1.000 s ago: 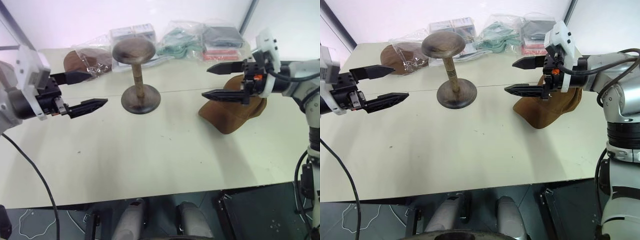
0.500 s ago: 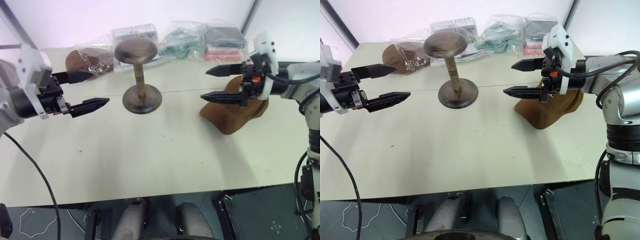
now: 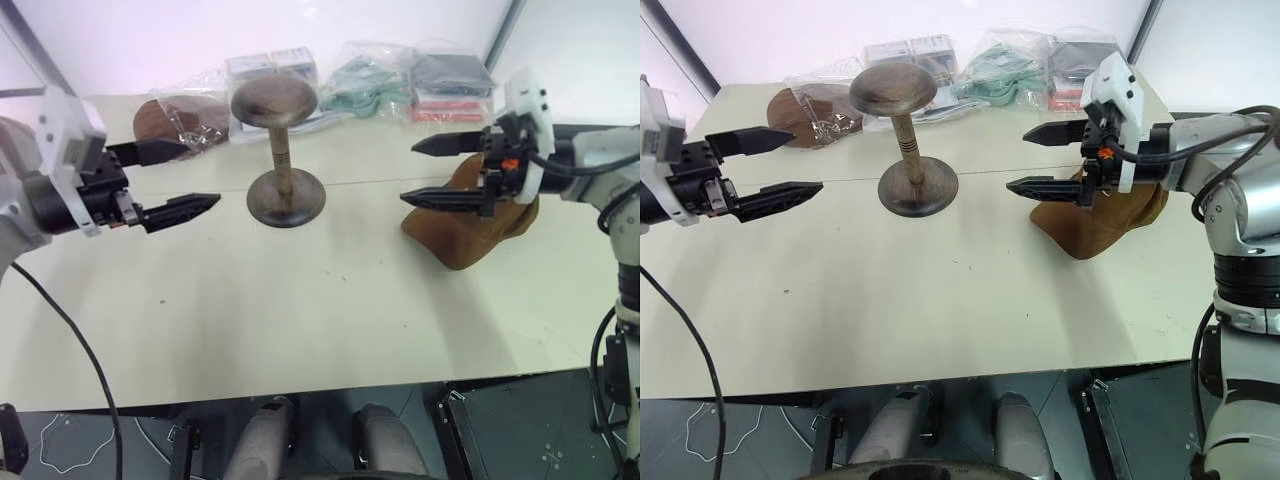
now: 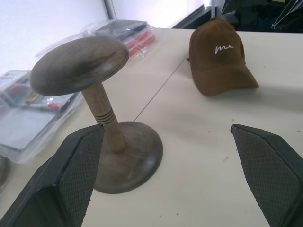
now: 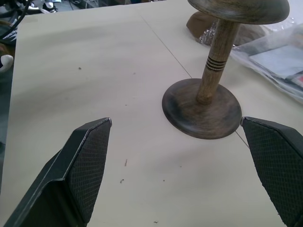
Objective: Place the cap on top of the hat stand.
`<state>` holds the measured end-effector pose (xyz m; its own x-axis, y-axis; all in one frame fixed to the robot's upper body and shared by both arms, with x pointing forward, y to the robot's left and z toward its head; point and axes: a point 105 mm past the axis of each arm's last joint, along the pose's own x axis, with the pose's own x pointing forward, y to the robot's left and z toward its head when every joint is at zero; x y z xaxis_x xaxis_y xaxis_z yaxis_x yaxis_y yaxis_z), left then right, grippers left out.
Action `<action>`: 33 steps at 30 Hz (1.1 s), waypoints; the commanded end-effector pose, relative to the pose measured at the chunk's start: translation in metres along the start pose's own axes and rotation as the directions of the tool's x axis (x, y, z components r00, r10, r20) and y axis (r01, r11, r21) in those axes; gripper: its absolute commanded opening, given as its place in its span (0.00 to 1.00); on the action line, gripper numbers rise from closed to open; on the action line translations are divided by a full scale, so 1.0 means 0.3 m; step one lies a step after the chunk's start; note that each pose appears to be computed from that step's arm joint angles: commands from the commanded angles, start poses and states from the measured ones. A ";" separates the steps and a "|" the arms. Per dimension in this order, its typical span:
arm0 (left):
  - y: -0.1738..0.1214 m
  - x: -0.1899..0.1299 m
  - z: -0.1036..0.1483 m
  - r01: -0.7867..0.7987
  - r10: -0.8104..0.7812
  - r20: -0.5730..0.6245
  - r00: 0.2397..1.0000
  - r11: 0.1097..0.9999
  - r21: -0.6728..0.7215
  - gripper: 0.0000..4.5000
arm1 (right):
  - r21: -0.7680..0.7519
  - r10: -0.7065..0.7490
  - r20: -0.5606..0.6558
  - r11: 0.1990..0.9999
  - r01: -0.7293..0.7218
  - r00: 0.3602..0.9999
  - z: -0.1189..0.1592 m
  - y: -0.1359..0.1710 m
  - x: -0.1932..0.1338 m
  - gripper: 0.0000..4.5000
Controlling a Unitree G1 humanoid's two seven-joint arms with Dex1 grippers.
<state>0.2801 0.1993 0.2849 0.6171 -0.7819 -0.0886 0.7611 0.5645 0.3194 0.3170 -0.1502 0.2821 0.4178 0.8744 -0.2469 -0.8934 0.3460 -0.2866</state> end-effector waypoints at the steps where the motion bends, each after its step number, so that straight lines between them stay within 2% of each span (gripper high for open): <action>1: -0.001 0.003 0.027 0.004 -0.004 0.018 1.000 0.999 0.036 1.00 | -0.129 -0.102 -0.010 0.987 0.100 0.995 0.030 -0.018 -0.023 0.99; 5: -0.008 0.016 0.022 0.014 -0.015 0.024 1.000 0.999 0.031 1.00 | -0.305 -0.351 -0.095 0.901 0.308 0.931 -0.055 -0.082 0.012 0.99; 8: -0.011 0.020 0.016 0.018 -0.019 0.024 1.000 0.999 0.026 1.00 | -0.351 -0.455 -0.079 0.845 0.403 0.887 -0.082 -0.085 0.032 0.99; 13: -0.022 0.038 0.004 0.037 -0.037 0.030 0.999 0.999 0.011 1.00 | -0.388 -0.536 -0.062 0.790 0.475 0.842 -0.143 0.010 0.096 0.99; 17: -0.031 0.056 -0.002 0.055 -0.055 0.038 0.998 0.998 0.000 1.00 | -0.382 -0.620 -0.031 0.732 0.564 0.784 -0.163 0.058 0.101 0.99; 20: -0.036 0.063 -0.005 0.066 -0.066 0.042 0.997 0.998 -0.008 1.00 | -0.272 -0.644 -0.013 0.738 0.617 0.765 -0.174 0.079 0.094 0.99; 22: -0.040 0.068 -0.009 0.074 -0.073 0.044 0.996 0.997 -0.016 1.00 | -0.151 -0.682 -0.080 0.730 0.667 0.727 -0.219 0.079 0.070 0.99; 24: -0.044 0.072 -0.013 0.081 -0.080 0.044 0.996 0.996 -0.021 1.00 | -0.130 -0.696 -0.115 0.718 0.684 0.709 -0.249 0.088 0.054 0.99; 28: -0.048 0.076 -0.015 0.087 -0.086 0.046 0.995 0.996 -0.027 1.00 | -0.226 -0.762 -0.189 0.647 0.728 0.619 -0.299 0.092 0.018 0.99; 31: -0.052 0.083 -0.017 0.093 -0.091 0.046 0.995 0.995 -0.030 1.00 | -0.285 -0.827 -0.176 0.562 0.776 0.534 -0.318 0.094 -0.001 0.99; 33: -0.054 0.089 -0.018 0.098 -0.096 0.049 0.994 0.995 -0.034 1.00 | -0.361 -0.831 -0.209 0.555 0.749 0.515 -0.351 0.109 -0.003 0.99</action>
<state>0.2878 0.1734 0.2635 0.5362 -0.8389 -0.0936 0.8291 0.5027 0.2447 0.3092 -0.1790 0.1661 0.9853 0.0972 -0.1402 -0.1644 0.7607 -0.6279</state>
